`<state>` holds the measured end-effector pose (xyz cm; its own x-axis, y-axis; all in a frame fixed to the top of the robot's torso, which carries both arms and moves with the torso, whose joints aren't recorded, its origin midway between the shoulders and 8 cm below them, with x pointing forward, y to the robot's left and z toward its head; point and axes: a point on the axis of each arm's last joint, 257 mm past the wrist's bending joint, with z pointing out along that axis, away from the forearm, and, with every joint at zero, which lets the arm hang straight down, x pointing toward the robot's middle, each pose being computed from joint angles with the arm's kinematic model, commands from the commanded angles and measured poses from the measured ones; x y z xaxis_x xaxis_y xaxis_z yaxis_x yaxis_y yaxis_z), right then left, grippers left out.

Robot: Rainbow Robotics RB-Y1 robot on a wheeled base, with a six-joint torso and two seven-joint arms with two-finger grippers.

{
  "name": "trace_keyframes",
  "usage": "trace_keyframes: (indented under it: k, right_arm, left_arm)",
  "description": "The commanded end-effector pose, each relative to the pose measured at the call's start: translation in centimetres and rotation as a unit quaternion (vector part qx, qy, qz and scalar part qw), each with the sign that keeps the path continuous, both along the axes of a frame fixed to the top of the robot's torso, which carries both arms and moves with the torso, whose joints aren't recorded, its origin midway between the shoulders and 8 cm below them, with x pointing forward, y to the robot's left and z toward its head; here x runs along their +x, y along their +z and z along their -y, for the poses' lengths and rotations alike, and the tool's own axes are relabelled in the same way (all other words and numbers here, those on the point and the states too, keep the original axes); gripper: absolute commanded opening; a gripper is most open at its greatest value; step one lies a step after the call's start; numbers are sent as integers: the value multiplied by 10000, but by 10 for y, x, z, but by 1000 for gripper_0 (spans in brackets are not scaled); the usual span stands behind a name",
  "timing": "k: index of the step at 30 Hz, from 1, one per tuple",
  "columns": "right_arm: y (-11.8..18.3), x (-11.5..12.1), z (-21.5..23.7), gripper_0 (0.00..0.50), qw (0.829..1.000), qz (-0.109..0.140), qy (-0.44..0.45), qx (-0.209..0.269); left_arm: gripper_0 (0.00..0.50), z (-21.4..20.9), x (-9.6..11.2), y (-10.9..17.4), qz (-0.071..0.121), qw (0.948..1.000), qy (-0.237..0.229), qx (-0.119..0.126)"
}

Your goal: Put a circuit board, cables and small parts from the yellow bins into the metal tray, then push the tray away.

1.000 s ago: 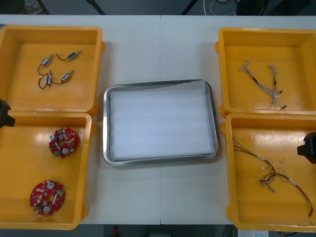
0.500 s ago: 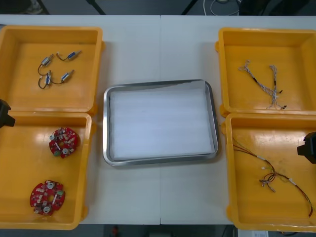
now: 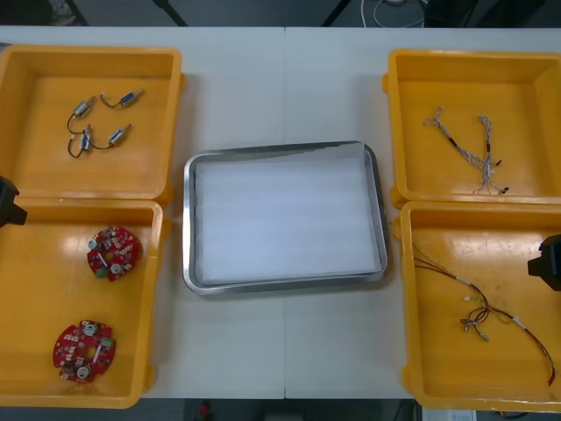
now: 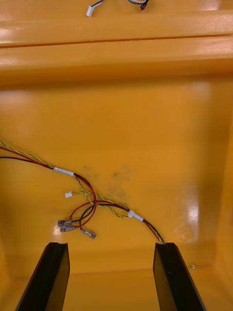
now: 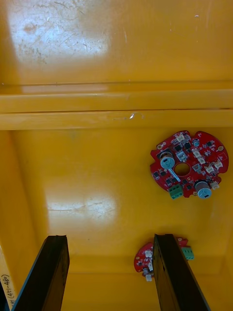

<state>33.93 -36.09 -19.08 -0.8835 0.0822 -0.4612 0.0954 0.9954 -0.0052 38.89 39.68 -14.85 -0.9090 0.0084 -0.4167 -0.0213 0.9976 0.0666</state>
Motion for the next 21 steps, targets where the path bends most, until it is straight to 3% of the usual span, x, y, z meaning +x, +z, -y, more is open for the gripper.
trace_keyframes:
  k: [1,21]
  right_arm:
    - [11,0,17,500,9997,85,-127,-184]
    - [11,0,17,500,9997,85,-127,-184]
  left_arm:
    - [500,-6,-3,3,87,9992,366,-125]
    - [500,-6,-3,3,87,9992,366,-125]
